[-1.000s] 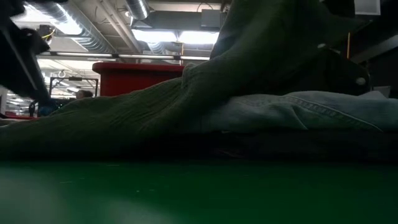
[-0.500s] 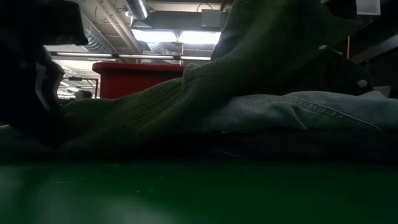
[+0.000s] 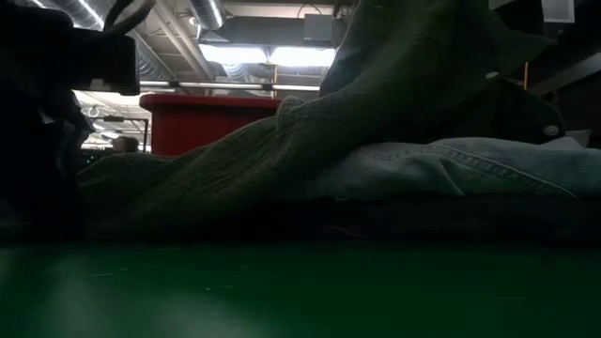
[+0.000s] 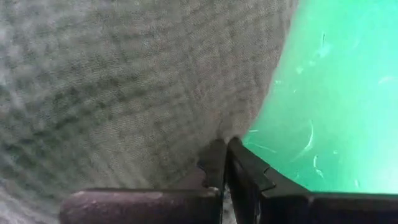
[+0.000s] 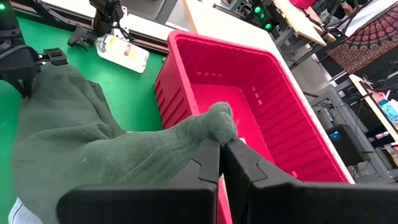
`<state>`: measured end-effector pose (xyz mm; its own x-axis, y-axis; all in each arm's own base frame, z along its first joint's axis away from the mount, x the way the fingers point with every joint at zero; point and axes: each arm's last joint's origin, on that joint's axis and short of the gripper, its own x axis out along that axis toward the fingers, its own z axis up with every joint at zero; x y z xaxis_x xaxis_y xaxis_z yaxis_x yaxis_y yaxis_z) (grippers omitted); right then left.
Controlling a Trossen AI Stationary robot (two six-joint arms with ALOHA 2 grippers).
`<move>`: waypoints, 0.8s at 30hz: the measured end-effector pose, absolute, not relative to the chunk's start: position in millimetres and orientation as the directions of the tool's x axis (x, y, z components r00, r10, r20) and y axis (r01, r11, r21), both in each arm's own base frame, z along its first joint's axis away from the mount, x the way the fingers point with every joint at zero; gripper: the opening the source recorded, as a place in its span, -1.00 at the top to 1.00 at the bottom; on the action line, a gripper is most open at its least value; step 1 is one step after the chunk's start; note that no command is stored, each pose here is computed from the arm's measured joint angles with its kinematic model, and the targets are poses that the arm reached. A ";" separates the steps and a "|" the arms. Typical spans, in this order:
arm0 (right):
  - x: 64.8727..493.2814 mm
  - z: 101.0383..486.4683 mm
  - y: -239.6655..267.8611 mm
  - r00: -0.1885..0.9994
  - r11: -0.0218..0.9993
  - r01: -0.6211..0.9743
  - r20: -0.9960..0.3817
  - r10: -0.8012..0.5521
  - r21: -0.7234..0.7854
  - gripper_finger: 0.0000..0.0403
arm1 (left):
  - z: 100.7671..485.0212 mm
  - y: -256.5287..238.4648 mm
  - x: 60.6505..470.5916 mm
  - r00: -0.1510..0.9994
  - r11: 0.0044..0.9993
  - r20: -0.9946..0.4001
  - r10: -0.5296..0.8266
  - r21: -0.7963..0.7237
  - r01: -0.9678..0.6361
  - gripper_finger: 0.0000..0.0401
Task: Fold laundry
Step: Fold the green shirt
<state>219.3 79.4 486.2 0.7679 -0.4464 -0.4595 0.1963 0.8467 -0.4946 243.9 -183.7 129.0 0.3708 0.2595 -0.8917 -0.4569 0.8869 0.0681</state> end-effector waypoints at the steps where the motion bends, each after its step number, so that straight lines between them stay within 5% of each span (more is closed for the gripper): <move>1: 219.2 486.1 79.4 0.768 0.847 0.195 -0.460 -0.446 -0.495 0.96 | 129.1 -183.6 244.0 0.370 0.887 -0.892 0.258 0.067 -0.457 0.96; 11: 217.1 483.0 79.0 0.755 0.852 0.157 -0.495 -0.430 -0.500 0.96 | 158.3 -183.0 237.5 0.413 0.907 -0.896 0.163 -0.029 -0.421 0.99; 24: 200.4 469.8 72.3 0.637 0.875 0.170 -0.627 -0.449 -0.454 0.96 | 273.6 -149.4 172.1 0.661 0.876 -0.750 0.033 -0.297 -0.380 1.00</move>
